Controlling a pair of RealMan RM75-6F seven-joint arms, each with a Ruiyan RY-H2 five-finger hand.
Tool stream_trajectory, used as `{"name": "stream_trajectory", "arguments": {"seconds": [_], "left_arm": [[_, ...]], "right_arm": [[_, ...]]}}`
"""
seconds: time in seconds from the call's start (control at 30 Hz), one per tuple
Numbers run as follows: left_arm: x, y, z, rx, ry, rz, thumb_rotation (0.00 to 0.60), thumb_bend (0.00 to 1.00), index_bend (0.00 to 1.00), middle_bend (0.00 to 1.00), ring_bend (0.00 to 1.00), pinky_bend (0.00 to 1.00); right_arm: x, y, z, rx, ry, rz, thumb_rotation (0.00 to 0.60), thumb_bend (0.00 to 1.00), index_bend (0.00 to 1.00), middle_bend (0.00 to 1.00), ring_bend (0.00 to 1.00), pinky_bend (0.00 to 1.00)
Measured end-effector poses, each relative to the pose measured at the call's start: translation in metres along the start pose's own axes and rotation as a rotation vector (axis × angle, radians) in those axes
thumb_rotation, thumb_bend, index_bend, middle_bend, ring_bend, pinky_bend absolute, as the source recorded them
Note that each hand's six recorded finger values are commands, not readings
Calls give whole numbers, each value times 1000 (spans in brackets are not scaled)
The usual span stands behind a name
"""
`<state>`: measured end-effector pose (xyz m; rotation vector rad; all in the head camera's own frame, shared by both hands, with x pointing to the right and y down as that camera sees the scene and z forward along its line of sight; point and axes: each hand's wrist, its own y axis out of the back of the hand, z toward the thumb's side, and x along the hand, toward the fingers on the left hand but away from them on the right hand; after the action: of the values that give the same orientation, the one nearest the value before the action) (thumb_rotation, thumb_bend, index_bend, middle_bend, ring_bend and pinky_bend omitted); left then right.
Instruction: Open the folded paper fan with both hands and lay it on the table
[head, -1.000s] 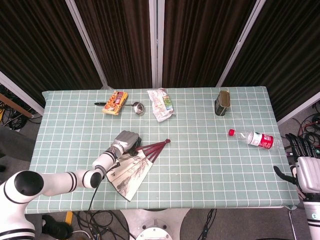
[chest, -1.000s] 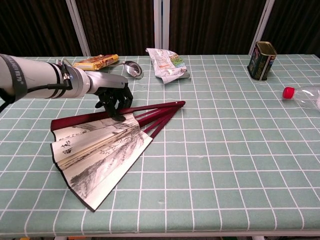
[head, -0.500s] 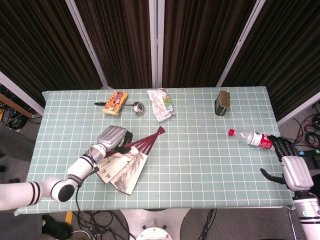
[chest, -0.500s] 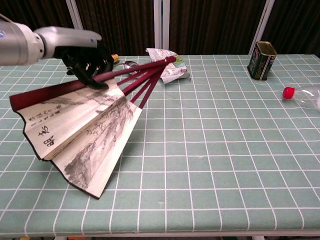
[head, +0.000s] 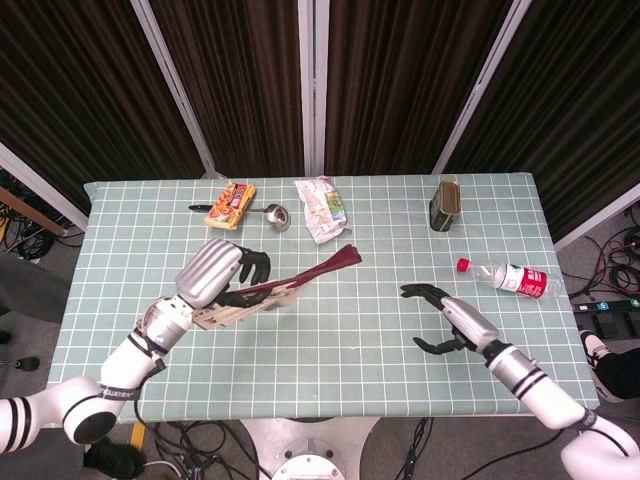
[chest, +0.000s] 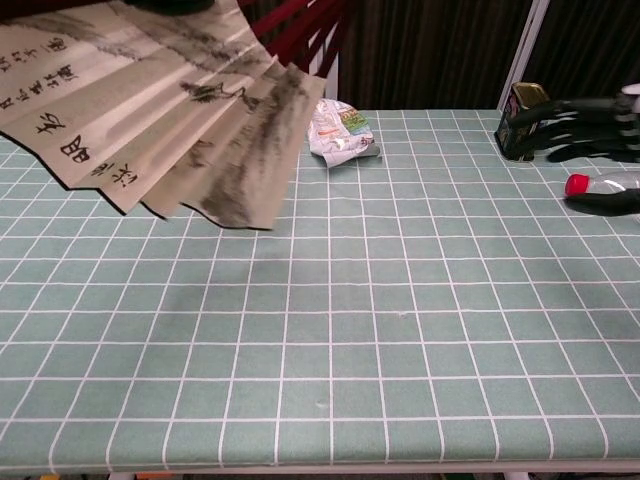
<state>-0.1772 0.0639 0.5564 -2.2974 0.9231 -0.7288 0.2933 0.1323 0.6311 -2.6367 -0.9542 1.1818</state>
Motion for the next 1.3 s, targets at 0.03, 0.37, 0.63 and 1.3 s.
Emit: {"name": "stream_trajectory", "arguments": {"seconds": [0.03, 0.37, 0.63, 1.3], "left_arm": [[2, 1, 4, -7, -11, 6, 600, 332, 642, 692, 699, 806], [12, 12, 33, -35, -86, 37, 600, 330, 642, 691, 699, 803], [11, 17, 48, -18, -135, 49, 600, 329, 642, 691, 699, 800], [1, 25, 10, 241, -69, 120, 600, 329, 641, 690, 697, 781]], "right_arm": [[-13, -5, 9, -9, 21, 26, 600, 252, 126, 161, 1, 49], [-71, -16, 50, -53, 91, 39, 600, 252, 127, 161, 1, 49], [-83, -15, 64, -96, 92, 42, 600, 286, 150, 162, 2, 49], [-109, 8, 82, 167, 119, -62, 600, 606, 686, 350, 152, 49]]}}
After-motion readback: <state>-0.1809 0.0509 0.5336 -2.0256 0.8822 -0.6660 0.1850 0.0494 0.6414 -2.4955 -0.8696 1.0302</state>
